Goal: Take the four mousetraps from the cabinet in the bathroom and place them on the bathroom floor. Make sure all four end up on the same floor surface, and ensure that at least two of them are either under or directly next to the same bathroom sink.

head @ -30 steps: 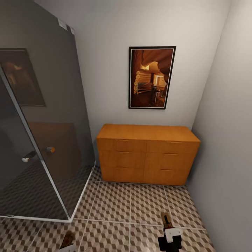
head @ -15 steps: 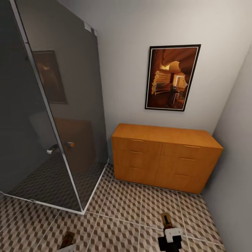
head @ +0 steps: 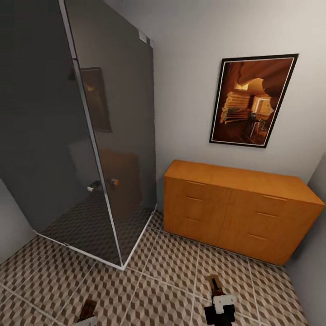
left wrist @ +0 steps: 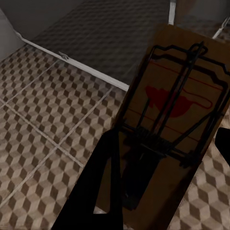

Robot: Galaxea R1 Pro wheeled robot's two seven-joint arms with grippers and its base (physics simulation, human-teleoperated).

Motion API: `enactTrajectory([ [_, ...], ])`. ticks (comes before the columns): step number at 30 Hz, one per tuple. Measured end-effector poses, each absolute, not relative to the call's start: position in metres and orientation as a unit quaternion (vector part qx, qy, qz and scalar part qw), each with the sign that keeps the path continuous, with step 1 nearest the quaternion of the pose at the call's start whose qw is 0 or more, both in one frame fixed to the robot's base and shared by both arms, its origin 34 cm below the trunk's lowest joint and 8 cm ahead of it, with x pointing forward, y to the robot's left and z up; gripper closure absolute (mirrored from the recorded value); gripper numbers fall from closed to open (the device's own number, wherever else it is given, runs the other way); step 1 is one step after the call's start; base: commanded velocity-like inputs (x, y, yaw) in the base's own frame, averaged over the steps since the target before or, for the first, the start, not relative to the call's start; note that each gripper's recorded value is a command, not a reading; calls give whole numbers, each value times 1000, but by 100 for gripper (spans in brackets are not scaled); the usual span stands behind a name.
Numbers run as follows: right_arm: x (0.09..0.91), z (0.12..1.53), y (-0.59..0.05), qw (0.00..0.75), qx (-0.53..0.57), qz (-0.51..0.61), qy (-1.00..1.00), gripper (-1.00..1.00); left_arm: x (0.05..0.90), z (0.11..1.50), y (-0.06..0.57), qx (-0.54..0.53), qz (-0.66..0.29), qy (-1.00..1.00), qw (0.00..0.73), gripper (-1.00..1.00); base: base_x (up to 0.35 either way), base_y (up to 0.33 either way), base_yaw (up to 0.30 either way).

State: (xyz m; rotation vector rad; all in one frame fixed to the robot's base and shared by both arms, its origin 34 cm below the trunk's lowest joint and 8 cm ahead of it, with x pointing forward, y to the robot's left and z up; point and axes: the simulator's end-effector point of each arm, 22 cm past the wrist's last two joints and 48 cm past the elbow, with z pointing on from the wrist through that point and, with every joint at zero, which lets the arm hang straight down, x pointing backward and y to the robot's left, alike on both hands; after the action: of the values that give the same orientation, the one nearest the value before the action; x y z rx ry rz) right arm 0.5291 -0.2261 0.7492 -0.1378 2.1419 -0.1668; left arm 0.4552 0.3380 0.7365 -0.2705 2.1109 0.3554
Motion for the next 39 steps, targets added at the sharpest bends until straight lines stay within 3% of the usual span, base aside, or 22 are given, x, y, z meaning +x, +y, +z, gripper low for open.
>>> enactTrajectory([
  [39, 529, 749, -226, 474, -57, -68, 876, 100, 455, 737, 338, -110, 145, 862, 472, 100, 0, 0, 292],
])
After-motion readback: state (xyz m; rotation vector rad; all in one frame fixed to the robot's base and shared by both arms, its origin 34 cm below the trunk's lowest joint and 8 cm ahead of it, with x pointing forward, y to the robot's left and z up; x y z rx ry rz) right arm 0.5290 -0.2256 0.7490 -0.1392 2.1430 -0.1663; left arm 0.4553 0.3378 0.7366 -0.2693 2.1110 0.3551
